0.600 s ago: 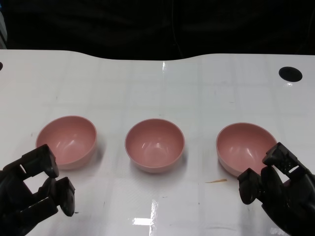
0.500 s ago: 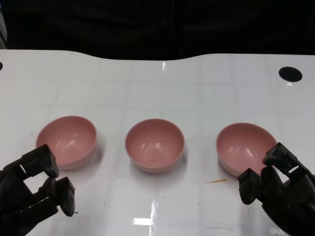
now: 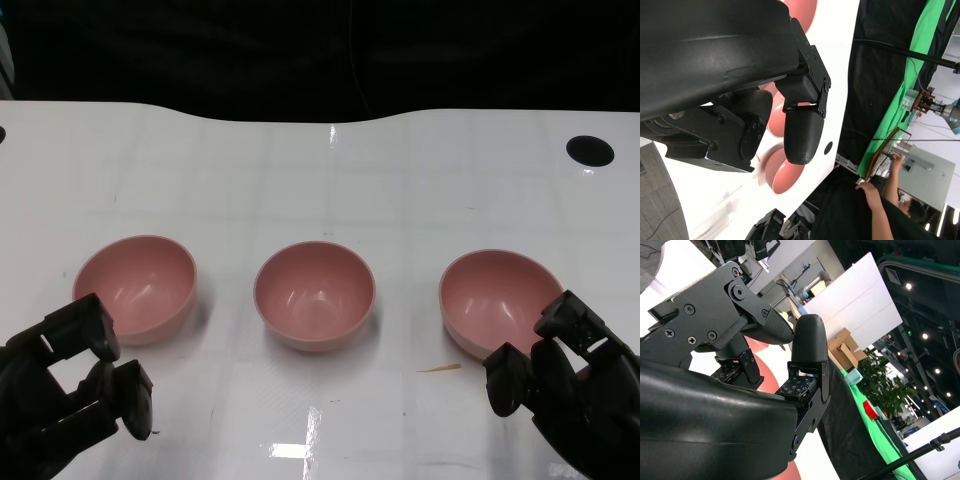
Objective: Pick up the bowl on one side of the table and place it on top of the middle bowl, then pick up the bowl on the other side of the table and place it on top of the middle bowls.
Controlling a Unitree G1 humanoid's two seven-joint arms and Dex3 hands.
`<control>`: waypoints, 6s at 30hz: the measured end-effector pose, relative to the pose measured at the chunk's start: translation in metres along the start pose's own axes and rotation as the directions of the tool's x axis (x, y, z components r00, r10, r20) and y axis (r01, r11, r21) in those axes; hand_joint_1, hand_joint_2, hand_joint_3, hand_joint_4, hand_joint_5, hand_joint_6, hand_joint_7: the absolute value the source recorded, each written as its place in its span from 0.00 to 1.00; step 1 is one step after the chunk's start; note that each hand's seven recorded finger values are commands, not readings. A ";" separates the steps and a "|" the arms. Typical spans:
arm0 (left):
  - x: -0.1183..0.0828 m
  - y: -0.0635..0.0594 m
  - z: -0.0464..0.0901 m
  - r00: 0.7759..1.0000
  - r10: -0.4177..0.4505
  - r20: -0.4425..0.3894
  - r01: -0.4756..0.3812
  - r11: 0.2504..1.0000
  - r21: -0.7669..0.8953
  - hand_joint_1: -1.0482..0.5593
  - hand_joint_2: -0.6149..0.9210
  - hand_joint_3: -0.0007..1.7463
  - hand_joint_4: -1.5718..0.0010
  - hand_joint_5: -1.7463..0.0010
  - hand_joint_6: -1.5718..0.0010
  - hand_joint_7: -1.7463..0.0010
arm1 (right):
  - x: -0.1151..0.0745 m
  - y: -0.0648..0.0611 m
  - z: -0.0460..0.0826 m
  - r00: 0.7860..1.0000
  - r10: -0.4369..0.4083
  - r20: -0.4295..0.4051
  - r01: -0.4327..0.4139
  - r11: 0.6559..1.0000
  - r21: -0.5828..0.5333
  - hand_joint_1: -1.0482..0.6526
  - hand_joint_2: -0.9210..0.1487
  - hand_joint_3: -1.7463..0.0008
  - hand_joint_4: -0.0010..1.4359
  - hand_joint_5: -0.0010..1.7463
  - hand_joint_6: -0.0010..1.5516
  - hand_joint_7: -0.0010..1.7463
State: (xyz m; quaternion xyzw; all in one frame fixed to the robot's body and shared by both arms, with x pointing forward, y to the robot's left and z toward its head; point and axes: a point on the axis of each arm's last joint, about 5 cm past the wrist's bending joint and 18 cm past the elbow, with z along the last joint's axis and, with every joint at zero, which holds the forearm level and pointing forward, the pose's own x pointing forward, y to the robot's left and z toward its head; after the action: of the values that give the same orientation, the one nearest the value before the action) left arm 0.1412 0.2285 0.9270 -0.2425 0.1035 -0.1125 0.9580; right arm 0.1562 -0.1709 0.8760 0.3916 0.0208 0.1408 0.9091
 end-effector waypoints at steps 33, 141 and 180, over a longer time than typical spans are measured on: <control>0.004 -0.035 0.002 0.856 0.017 0.516 -0.516 0.031 0.856 0.13 0.97 0.00 0.71 0.85 0.55 0.99 | 0.000 0.000 0.000 1.000 0.006 -0.004 -0.006 1.000 0.000 0.58 0.38 0.30 0.57 1.00 0.51 0.84; 0.127 0.004 -0.031 0.995 0.091 -0.049 0.077 -0.346 0.935 0.29 1.00 0.08 0.61 0.99 0.56 1.00 | -0.003 0.000 -0.002 1.000 -0.004 0.007 0.004 1.000 -0.001 0.58 0.37 0.33 0.56 1.00 0.52 0.81; 0.140 0.000 -0.040 0.995 0.062 0.079 -0.066 -0.191 0.979 0.60 1.00 0.09 0.56 0.00 0.67 0.05 | -0.005 -0.006 -0.003 1.000 -0.010 -0.003 0.010 1.000 0.005 0.59 0.37 0.32 0.56 1.00 0.51 0.81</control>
State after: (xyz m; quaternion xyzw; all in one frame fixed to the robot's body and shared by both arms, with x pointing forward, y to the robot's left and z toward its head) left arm 0.2646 0.1739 0.8719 0.5887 -0.0097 -0.1029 0.8017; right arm 0.1528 -0.1739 0.8694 0.3935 0.0245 0.1368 0.9088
